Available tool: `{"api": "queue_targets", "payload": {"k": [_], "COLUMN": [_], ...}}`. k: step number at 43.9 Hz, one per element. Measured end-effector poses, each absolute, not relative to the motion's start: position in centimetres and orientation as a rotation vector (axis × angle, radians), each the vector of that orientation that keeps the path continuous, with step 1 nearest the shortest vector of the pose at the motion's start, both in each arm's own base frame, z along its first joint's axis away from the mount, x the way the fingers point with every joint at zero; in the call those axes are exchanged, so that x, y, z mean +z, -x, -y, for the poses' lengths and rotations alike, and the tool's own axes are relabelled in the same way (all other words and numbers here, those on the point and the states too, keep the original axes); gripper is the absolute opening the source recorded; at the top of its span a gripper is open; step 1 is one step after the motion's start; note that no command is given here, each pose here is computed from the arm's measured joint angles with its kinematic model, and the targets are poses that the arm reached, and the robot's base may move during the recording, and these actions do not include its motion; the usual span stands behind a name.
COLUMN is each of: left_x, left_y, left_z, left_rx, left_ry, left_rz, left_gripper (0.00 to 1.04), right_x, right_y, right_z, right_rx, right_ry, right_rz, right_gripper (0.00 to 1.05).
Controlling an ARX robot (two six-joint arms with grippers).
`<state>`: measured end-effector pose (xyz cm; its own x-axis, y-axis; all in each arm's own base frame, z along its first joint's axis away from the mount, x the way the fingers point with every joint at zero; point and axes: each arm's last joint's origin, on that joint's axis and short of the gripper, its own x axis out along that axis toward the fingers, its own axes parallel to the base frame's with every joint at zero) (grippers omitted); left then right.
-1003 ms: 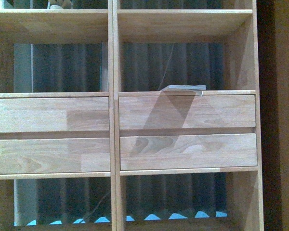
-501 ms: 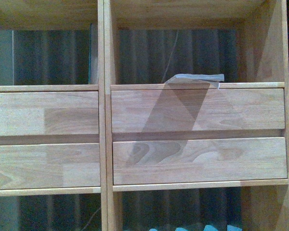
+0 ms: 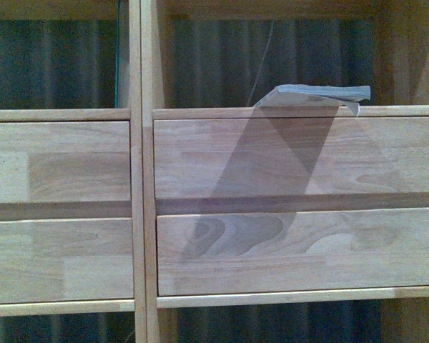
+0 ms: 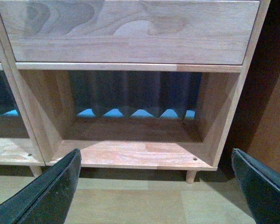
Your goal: Organize books on shelf
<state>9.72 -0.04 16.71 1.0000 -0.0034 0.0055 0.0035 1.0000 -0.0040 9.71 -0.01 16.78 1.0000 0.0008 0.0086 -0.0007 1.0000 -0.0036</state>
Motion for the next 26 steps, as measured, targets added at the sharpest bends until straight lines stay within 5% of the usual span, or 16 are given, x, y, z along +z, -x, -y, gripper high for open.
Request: {"api": "queue_targets", "payload": {"k": [26], "left_x": [16.71], "left_y": [-9.72], "left_z": [0.04], "left_rx": [-0.004], "left_ry": [0.004], "left_rz": [0.006], "left_gripper": [0.97], "right_x": [16.78], "right_y": [-9.71], "right_z": [0.01], "right_rx": [0.001], "right_ry": [0.004], "right_rz": [0.009], "right_gripper": [0.98]}}
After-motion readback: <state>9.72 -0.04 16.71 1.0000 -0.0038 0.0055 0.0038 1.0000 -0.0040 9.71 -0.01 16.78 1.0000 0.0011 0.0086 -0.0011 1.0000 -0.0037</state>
